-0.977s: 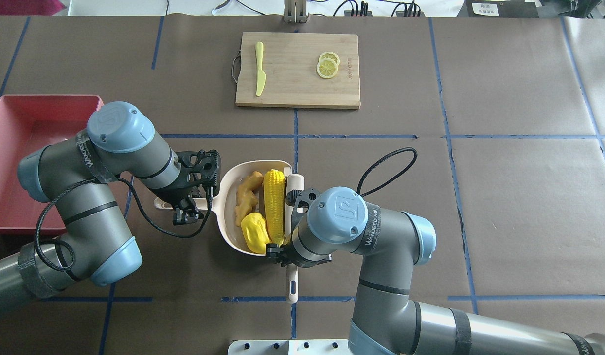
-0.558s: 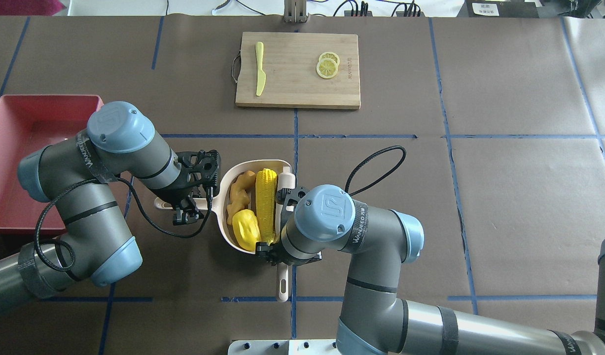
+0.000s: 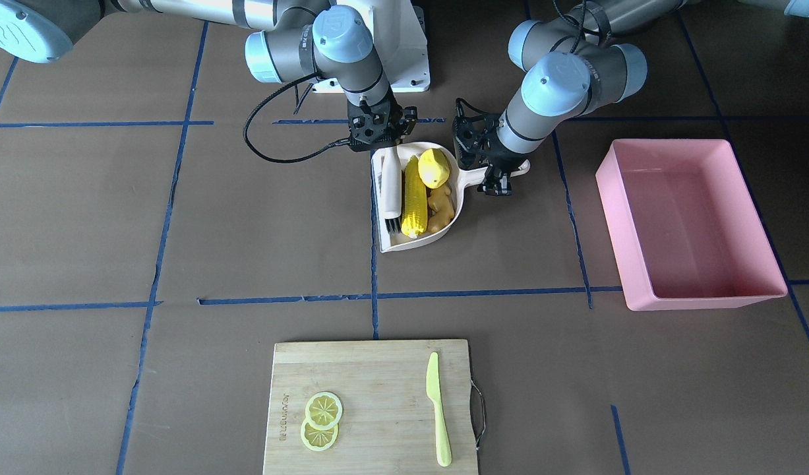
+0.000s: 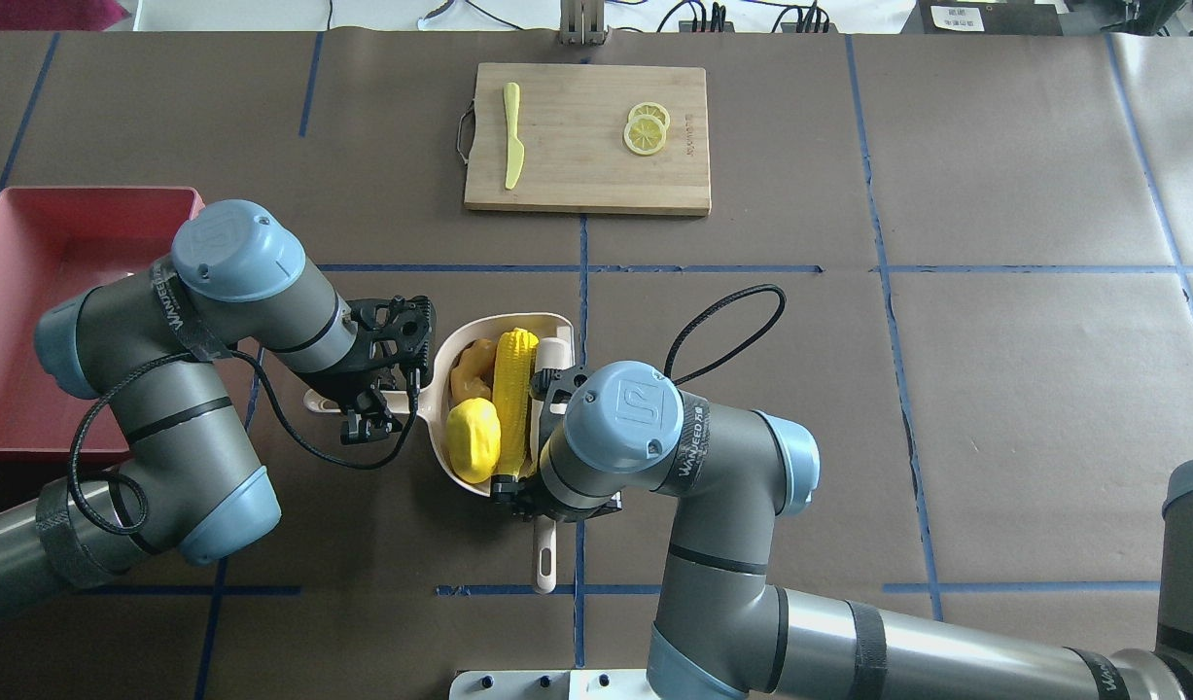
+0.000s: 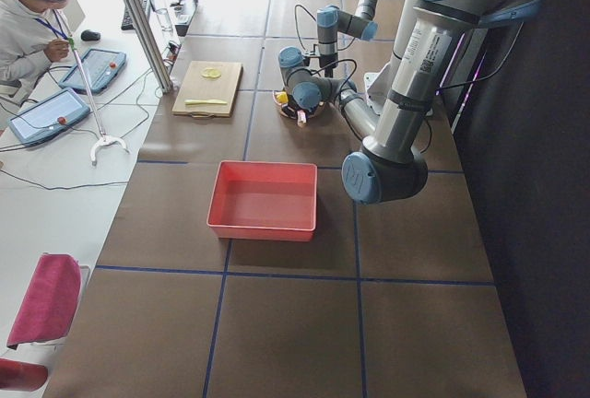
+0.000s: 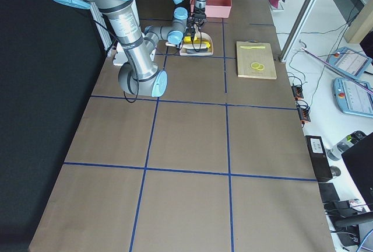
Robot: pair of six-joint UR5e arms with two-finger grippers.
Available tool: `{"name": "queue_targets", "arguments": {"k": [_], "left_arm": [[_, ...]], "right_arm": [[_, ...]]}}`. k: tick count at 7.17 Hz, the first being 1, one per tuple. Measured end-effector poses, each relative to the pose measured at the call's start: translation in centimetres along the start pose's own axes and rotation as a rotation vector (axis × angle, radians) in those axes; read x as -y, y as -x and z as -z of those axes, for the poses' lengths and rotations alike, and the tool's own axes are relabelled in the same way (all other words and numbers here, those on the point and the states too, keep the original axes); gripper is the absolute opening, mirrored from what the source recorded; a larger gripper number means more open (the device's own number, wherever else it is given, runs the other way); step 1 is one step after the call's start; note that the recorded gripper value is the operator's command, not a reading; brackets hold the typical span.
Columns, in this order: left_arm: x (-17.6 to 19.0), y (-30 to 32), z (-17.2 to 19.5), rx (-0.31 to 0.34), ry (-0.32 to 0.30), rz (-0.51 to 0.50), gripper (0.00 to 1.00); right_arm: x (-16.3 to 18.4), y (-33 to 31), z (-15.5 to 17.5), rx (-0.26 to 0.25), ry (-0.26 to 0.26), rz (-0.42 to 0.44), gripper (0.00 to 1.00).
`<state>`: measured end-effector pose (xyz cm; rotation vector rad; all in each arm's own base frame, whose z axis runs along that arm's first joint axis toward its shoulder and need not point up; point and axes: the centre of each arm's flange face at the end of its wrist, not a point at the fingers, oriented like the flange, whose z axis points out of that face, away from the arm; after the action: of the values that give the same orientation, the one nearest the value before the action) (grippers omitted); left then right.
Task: Sweep and dump trash into bin
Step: 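Push the items deeper into the dustpan, then lift the brush away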
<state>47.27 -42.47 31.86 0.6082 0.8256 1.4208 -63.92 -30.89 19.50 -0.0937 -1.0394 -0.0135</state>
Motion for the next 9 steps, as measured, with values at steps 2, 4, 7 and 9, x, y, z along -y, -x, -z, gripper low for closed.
{"name": "queue_targets", "arguments": {"k": [2, 4, 7, 9], "left_arm": [[0.0, 0.0, 0.0, 0.000, 0.000, 0.000, 0.11], [0.0, 0.0, 0.0, 0.000, 0.000, 0.001, 0.11], [0.0, 0.0, 0.0, -0.001, -0.002, 0.001, 0.11], [0.1, -0.1, 0.2, 0.001, -0.005, 0.002, 0.11]], "right_arm": [[-0.1, -0.4, 0.1, -0.002, 0.004, -0.001, 0.00], [-0.2, -2.1, 0.7, -0.009, 0.006, -0.005, 0.00], [0.2, -3.5, 3.4, -0.086, 0.001, -0.028, 0.00], [1.6, -5.4, 4.2, -0.153, -0.005, -0.015, 0.00]]}}
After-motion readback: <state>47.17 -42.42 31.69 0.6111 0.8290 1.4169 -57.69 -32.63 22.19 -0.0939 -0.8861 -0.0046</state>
